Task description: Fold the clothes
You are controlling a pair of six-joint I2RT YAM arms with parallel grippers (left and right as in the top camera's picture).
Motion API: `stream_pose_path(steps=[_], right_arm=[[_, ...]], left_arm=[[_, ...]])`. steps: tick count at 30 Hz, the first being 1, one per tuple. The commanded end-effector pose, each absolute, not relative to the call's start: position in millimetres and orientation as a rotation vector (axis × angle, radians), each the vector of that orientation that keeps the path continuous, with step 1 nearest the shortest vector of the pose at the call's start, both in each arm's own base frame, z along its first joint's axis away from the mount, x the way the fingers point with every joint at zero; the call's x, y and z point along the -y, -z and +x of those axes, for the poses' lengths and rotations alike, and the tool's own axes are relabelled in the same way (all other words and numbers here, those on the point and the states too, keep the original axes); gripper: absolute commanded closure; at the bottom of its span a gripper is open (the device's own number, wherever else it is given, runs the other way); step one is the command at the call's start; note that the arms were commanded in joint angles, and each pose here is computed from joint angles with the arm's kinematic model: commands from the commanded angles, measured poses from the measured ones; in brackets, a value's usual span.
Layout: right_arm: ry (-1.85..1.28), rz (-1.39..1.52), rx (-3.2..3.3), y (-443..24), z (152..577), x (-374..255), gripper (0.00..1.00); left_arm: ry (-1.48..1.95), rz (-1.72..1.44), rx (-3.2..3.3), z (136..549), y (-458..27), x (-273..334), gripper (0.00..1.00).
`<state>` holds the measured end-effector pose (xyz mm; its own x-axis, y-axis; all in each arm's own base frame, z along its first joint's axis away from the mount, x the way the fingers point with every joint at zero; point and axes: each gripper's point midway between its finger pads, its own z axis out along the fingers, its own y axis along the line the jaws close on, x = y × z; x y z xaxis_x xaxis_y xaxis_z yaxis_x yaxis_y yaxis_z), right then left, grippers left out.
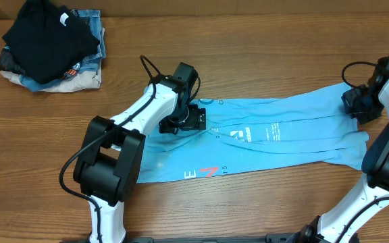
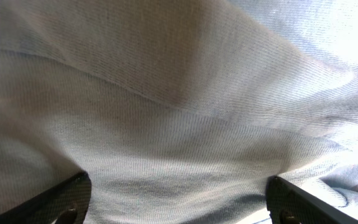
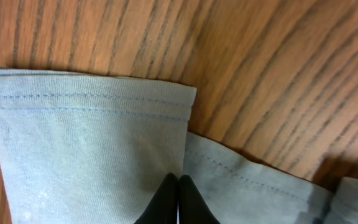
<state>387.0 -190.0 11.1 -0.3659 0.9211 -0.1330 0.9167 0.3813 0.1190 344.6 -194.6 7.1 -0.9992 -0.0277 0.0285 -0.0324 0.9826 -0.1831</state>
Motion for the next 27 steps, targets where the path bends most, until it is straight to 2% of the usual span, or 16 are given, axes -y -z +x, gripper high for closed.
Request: stream_pose_path(steps=[1, 17, 27], right_arm=[[0.015, 1.645, -2.419, -23.1, 392.9, 202.9, 0.96], [0.063, 1.729, -2.481, -58.3, 377.4, 198.8, 0.96], [0.244, 1.851, -2.516, -82.6, 344.2, 201.3, 0.96]], left_arm=[[-0.176, 0.063, 3.04, 328.6, 28.0, 179.2, 0.07], [-0.174, 0.063, 3.042, 329.1, 28.1, 179.0, 0.07], [-0.166, 0.057, 3.044, 329.3, 28.3, 178.0, 0.07]])
